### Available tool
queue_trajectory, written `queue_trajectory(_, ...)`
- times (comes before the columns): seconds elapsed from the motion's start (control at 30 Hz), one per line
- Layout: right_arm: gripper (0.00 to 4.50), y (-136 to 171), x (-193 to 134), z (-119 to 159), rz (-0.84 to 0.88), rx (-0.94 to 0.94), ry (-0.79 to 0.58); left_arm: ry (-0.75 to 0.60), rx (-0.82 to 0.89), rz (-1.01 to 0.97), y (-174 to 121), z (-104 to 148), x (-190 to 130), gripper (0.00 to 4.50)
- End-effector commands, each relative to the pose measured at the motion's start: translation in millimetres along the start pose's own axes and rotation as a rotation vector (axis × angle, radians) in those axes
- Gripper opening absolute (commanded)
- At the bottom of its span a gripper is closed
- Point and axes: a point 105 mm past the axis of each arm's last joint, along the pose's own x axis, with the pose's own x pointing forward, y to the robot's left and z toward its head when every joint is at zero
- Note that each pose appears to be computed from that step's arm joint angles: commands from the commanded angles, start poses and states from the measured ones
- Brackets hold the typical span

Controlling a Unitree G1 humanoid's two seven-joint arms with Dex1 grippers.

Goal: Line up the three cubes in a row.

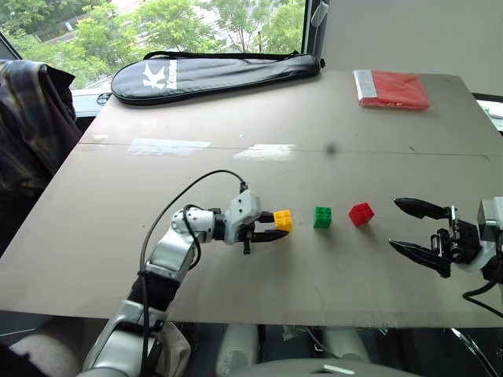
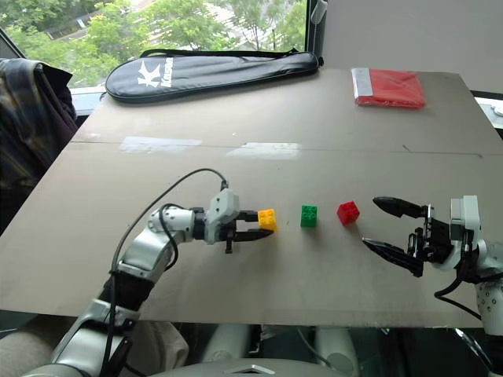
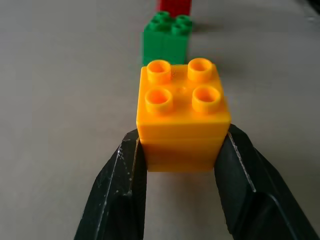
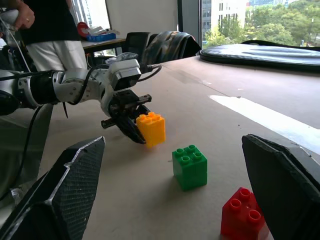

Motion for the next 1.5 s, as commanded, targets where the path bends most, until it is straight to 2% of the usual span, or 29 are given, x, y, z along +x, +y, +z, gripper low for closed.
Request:
queue_trajectory(0.03,4.5,3,-1,11,-0.012,-0.057,-0.019,0.027,0.049,-0.101,7,-2,10,1.29)
queue_trajectory(0.2,4.5,8,-3,11,-0.034,-0.061,-0.018,0.048,0.093,-0.132,23,0,18,1.29)
queue_trajectory(0.37,4.5,12,-3,11,-0.053,-0.063,-0.018,0.079,0.128,-0.136,34,-3,10,1.29)
queue_trajectory(0.7,4.5,9,-2,11,-0.051,-0.064,-0.019,0.092,0.122,-0.106,37,-10,3,1.29)
queue_trajectory(1.03,4.5,8,0,10,-0.029,-0.066,-0.006,0.098,0.084,-0.127,27,-20,7,1.29)
queue_trajectory(1.1,4.5,7,-1,9,-0.029,-0.067,-0.004,0.095,0.074,-0.122,28,-20,7,2.3)
queue_trajectory(1.13,4.5,7,-1,9,-0.029,-0.067,-0.004,0.097,0.075,-0.118,29,-20,7,2.61)
queue_trajectory(1.27,4.5,7,-2,9,-0.028,-0.064,0.001,0.113,0.085,-0.098,34,-20,5,4.41)
queue_trajectory(1.5,4.5,2,-4,1,-0.064,-0.047,0.032,0.095,0.099,-0.055,38,-15,-5,4.41)
